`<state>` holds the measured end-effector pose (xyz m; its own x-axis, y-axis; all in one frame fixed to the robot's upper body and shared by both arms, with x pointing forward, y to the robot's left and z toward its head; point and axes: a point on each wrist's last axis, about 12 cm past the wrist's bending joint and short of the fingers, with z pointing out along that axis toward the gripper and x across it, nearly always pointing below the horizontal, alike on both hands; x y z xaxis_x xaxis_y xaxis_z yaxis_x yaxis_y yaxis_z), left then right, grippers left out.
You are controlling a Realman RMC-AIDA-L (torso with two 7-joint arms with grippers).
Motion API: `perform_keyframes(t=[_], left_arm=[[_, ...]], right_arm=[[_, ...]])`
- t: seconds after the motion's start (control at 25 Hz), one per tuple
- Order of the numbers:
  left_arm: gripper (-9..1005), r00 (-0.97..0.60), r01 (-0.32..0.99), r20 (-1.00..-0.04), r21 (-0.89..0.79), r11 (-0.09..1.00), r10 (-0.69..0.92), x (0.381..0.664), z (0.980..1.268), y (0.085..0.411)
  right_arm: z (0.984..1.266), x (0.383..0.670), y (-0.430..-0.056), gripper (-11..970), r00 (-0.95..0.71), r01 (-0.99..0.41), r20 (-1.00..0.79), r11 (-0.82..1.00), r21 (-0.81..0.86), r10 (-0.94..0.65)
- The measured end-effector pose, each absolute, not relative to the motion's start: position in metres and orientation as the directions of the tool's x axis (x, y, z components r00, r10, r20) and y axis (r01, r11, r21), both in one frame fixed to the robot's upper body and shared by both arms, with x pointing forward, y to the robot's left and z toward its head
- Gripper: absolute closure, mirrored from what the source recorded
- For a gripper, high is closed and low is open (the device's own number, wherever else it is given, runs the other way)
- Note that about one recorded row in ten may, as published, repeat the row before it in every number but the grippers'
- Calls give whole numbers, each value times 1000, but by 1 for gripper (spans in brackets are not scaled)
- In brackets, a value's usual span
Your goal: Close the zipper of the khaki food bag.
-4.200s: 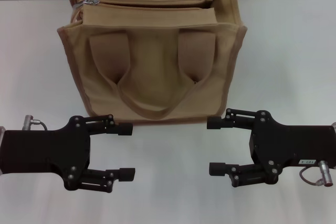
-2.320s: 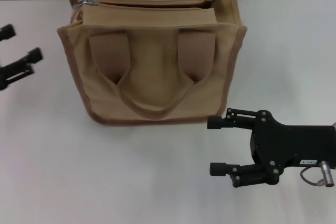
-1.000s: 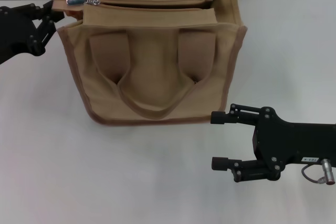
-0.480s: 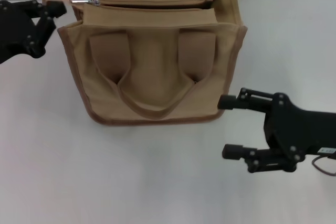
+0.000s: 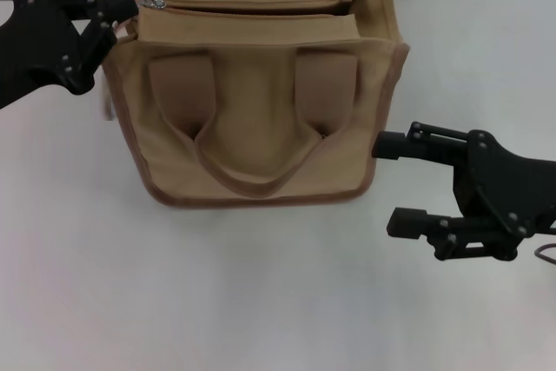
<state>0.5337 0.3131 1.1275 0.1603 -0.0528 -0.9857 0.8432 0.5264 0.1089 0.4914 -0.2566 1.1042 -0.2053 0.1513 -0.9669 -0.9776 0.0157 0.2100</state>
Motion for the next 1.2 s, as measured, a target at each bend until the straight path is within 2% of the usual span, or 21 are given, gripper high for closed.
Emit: perform_keyframes(t=[0.4,0.64,0.88,0.96,1.2], left_arm=[[997,92,739,-996,58,671,-15,513,1115,364],[911,34,741,-999,51,670,39,511,1103,361],[808,-4,790,-995,59,610,102,523,1100,346],[609,-2,797,-994,64,601,109,526,1101,343],[377,-2,798,-989,86,597,146,542,1101,330]], right_arm=[[1100,494,-257,142,-216,-972,-967,59,226,136],[1097,494,-256,142,-224,-969,-965,75,235,134],[1095,494,-255,142,-228,-967,-965,88,240,131],[1094,494,-255,142,-229,-966,-964,90,242,131],[1093,493,-255,142,-232,-965,-964,92,245,134]])
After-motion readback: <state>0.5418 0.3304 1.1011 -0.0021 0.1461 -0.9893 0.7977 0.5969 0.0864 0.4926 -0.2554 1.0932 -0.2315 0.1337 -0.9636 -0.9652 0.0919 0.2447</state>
